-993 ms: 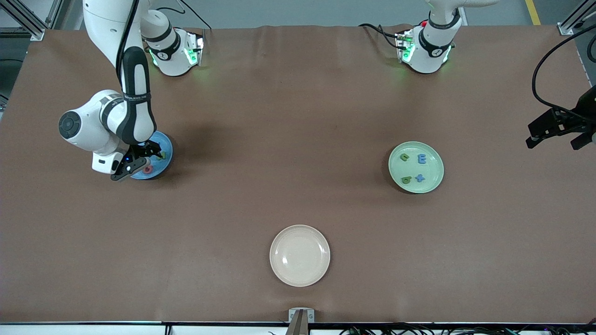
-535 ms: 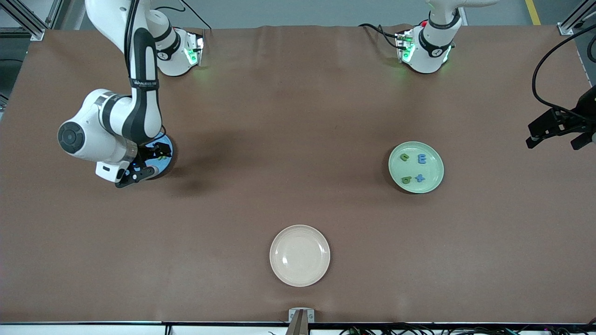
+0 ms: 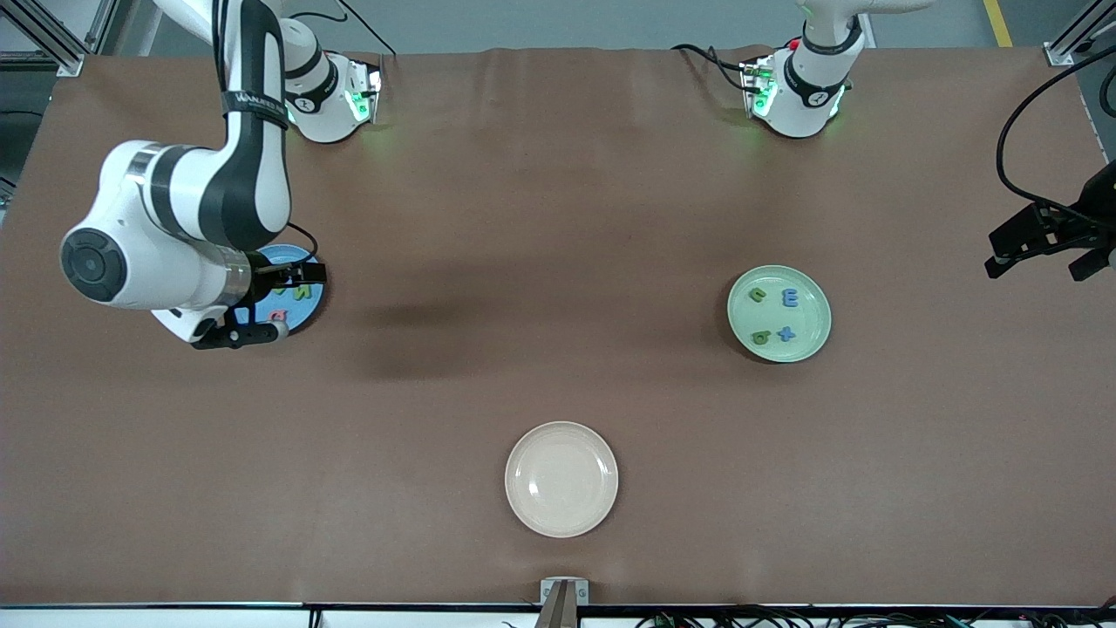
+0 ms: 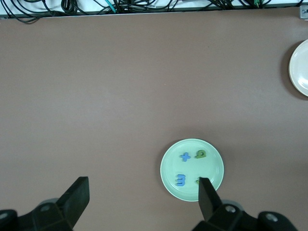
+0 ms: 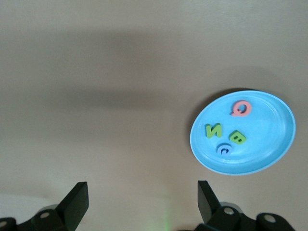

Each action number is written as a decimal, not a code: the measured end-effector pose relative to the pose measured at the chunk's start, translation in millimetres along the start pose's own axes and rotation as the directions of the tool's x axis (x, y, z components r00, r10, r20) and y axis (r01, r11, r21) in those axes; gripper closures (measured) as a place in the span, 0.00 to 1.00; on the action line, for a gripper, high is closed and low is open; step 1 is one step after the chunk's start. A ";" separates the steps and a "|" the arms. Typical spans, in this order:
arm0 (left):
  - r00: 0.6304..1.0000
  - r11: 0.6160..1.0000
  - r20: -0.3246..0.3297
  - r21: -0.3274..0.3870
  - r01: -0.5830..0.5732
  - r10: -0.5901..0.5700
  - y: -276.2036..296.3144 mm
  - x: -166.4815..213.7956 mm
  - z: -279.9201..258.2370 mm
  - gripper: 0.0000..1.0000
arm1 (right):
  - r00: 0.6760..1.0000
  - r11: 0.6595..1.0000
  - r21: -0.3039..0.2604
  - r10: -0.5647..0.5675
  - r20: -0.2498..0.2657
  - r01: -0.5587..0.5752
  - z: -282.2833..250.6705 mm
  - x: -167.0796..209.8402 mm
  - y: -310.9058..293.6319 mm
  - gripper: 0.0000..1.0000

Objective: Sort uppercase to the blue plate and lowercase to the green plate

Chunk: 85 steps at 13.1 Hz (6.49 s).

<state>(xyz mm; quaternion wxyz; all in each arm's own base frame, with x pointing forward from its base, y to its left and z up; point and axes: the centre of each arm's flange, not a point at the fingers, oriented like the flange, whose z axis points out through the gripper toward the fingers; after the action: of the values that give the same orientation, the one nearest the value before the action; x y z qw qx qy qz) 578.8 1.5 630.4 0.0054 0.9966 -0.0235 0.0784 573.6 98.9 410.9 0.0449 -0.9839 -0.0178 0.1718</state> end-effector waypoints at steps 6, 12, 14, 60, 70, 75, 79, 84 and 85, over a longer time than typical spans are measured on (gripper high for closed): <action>1.000 1.000 0.000 0.000 0.000 0.000 -0.2 0.0 0.0 0.00 | 0.999 0.998 -0.045 0.036 0.003 -0.035 -65.4 11.8 12.0 0.00; 1.000 1.000 0.000 0.000 0.001 -0.001 -0.5 0.0 0.0 0.00 | 0.997 0.993 -0.114 0.033 -0.072 -0.041 -108.3 -5.3 -7.2 0.00; 1.000 1.000 0.000 0.000 0.001 -0.001 -0.6 0.0 0.0 0.00 | 0.993 0.995 -0.090 0.024 -0.112 -0.034 -117.4 -23.0 1.4 0.00; 1.000 1.000 0.000 0.000 0.001 -0.001 -0.5 0.0 -0.1 0.00 | 0.947 0.986 -0.073 0.124 -0.296 -0.151 -227.0 -114.3 80.9 0.00; 0.999 1.000 0.043 -0.003 -0.001 0.001 1.0 -4.6 3.5 0.00 | 0.956 0.990 -0.029 0.128 -0.262 -0.141 -220.5 -111.3 80.9 0.00; 0.992 1.000 0.124 -0.008 -0.009 0.010 6.0 -13.8 9.8 0.00 | 0.957 0.990 -0.024 0.127 -0.260 -0.138 -207.0 -112.8 80.6 0.00; 0.991 1.000 0.132 -0.009 -0.010 0.011 6.6 -14.7 10.3 0.00 | 0.953 0.991 -0.021 0.124 -0.277 -0.135 -200.8 -131.0 79.0 0.00; 0.991 1.000 0.133 -0.009 -0.010 0.011 6.7 -14.8 10.4 0.00 | 0.949 0.991 -0.020 0.120 -0.291 -0.132 -205.5 -144.3 76.5 0.00; 0.991 1.000 0.133 -0.009 -0.010 0.011 6.7 -14.8 10.4 0.00 | 0.949 0.991 -0.021 0.119 -0.291 -0.130 -205.1 -144.2 75.8 0.00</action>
<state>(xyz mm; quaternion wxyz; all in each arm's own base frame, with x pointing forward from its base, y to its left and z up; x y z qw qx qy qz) 565.4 -4.6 617.9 0.0076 0.9995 -0.0294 0.0119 509.1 -0.8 644.4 0.0167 -0.9983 0.0475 0.0285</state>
